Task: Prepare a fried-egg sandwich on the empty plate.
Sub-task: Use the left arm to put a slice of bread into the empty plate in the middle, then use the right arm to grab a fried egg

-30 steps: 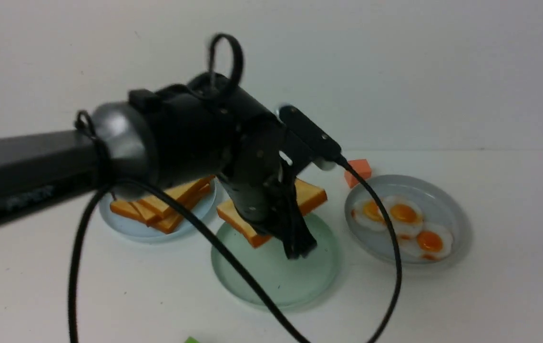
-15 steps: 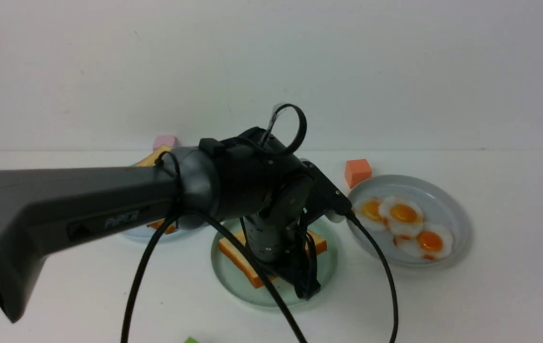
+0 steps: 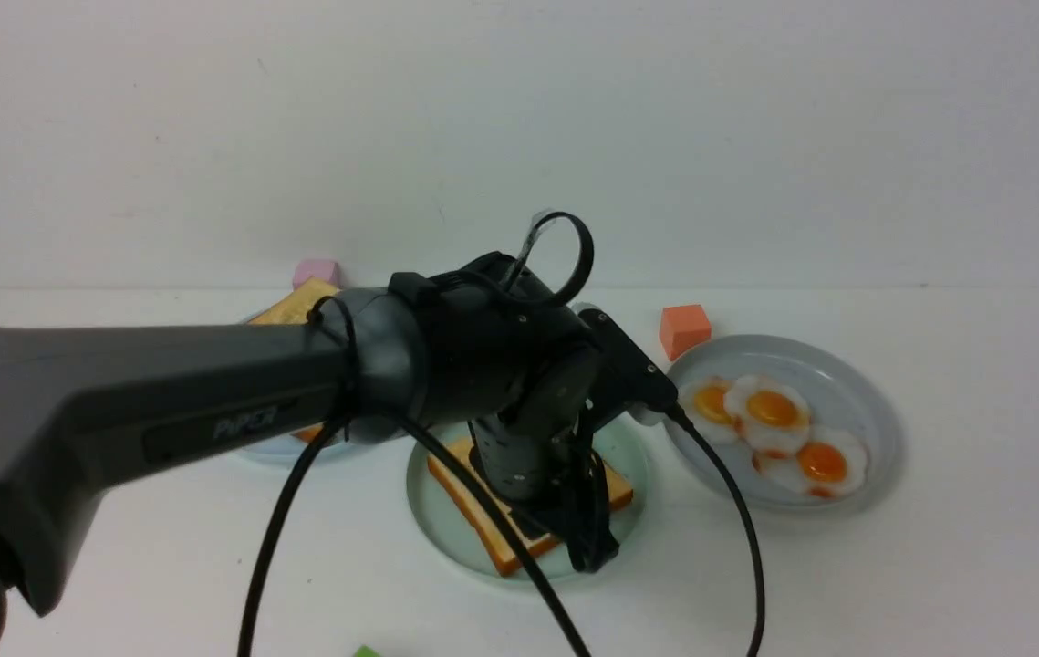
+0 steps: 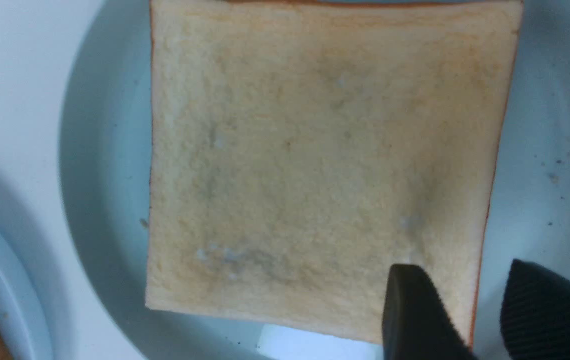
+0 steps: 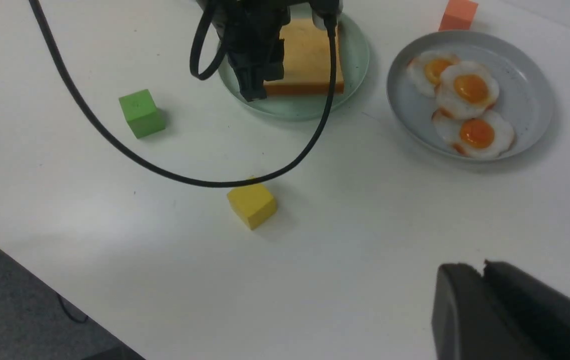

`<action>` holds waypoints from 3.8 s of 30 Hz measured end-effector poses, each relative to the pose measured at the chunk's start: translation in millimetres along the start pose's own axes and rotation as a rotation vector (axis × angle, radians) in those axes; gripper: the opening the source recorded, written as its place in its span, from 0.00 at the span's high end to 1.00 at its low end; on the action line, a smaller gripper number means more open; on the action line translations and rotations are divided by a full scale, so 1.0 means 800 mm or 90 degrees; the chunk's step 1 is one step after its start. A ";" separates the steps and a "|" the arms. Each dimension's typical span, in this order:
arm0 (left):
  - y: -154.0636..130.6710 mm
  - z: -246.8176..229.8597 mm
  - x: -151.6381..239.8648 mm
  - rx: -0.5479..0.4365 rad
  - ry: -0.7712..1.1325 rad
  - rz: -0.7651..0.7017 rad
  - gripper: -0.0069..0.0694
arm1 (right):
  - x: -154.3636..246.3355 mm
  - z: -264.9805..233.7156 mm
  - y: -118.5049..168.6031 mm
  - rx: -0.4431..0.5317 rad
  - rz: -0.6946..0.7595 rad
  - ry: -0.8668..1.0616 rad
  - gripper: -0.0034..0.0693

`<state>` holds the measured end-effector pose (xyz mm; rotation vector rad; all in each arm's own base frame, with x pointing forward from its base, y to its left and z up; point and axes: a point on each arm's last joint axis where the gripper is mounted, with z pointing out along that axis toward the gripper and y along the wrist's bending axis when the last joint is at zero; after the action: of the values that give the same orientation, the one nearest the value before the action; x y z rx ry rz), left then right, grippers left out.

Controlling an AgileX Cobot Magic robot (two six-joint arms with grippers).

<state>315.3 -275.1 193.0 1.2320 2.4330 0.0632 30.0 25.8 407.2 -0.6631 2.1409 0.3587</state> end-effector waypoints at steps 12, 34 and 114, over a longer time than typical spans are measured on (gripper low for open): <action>0.018 -0.220 0.018 0.057 -0.183 -0.182 0.67 | -0.043 0.101 -0.016 0.035 0.020 0.156 0.82; -0.032 -0.369 0.317 0.077 -0.664 -0.243 0.93 | -0.073 0.409 -0.129 0.122 -0.026 0.343 0.65; -0.034 -0.374 0.324 0.087 -0.691 -0.252 0.93 | -0.050 0.563 -0.176 0.192 0.017 0.464 0.87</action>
<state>45.4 -46.7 372.6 0.5372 1.6452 -0.7024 422.0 135.4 164.7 -0.6470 2.8109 -0.2387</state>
